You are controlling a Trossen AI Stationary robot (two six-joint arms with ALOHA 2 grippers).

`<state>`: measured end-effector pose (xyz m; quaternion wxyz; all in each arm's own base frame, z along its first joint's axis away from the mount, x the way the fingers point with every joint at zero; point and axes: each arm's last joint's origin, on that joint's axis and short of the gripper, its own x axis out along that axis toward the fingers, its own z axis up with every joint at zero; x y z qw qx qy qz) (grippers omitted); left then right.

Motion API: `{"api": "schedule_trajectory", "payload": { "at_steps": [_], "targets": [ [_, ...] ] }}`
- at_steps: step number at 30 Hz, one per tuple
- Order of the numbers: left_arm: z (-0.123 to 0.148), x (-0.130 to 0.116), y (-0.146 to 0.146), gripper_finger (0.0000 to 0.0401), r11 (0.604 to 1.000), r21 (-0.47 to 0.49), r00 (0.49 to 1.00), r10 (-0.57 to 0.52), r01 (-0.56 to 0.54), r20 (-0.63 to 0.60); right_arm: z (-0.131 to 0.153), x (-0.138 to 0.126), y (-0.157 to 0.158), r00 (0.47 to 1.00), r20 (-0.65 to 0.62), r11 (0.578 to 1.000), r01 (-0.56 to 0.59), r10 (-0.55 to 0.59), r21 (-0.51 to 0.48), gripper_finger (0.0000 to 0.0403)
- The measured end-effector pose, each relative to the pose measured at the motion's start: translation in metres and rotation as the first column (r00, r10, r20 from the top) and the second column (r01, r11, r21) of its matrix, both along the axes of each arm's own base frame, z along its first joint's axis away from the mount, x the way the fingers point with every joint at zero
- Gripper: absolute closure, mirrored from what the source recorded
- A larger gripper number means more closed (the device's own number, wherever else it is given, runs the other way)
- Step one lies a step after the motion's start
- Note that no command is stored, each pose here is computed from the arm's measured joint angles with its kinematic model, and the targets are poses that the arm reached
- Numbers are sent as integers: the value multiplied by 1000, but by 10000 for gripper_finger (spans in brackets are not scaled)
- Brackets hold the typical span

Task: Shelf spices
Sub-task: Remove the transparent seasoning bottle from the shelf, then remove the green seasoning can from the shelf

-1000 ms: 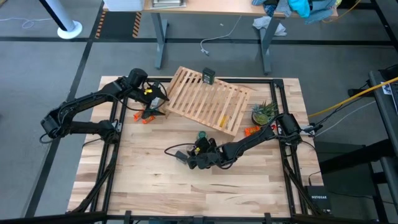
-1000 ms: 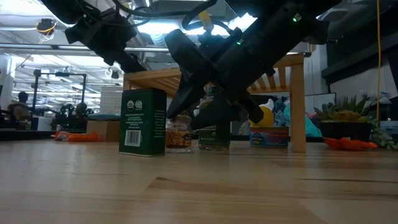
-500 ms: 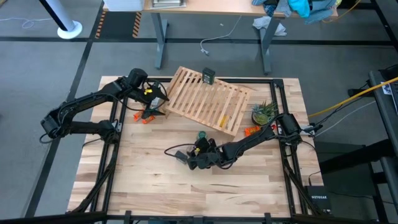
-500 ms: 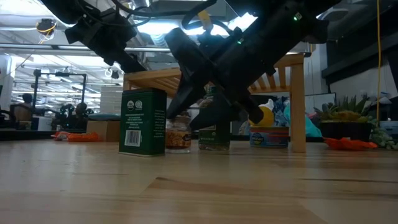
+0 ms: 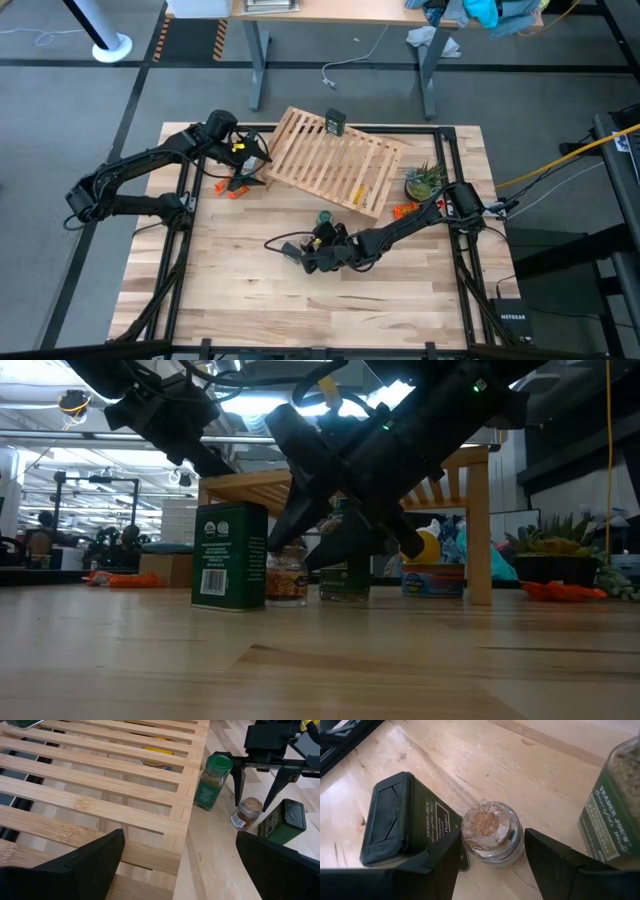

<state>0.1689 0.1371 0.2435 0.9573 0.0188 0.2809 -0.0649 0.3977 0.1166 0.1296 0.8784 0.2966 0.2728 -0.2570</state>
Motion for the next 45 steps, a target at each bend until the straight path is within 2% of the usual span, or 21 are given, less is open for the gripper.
{"api": "schedule_trajectory", "payload": {
  "at_steps": [7, 14, 17, 23, 27, 32, 35, 45],
  "targets": [
    [0, 0, 0, 22, 1000, 0, 1000, 0, 0, 0, 2, 2, 2, 997, -2, 996, -78, 78, 33, 184],
    [0, 0, 0, 22, 1000, 0, 1000, 0, 0, 0, 2, 3, 4, 994, 4, 993, -108, 108, 56, 175],
    [0, 0, 0, 22, 1000, 0, 1000, 0, 0, 0, 2, 2, 4, 991, -7, 990, -133, 133, 51, 141],
    [0, 0, 0, 22, 1000, -1, 1000, 0, 0, 0, 2, 2, 4, 991, -6, 990, -134, 134, 50, 43],
    [0, 0, 0, 22, 1000, 0, 1000, 0, 0, 0, 2, 3, 4, 991, 3, 990, -134, 134, 51, 7],
    [0, 0, 0, 22, 1000, 0, 1000, 0, 0, 0, 3, 4, 5, 989, 12, 988, -146, 146, 55, 17],
    [0, 0, 0, 22, 1000, 0, 1000, 0, 0, 0, 5, 4, 5, 984, 15, 984, -175, 175, 24, 28],
    [0, 0, 0, 22, 1000, -1, 1000, 0, 0, -1, 27, 4, 3, 982, 72, 983, -167, 172, -70, 54]
  ]
}}
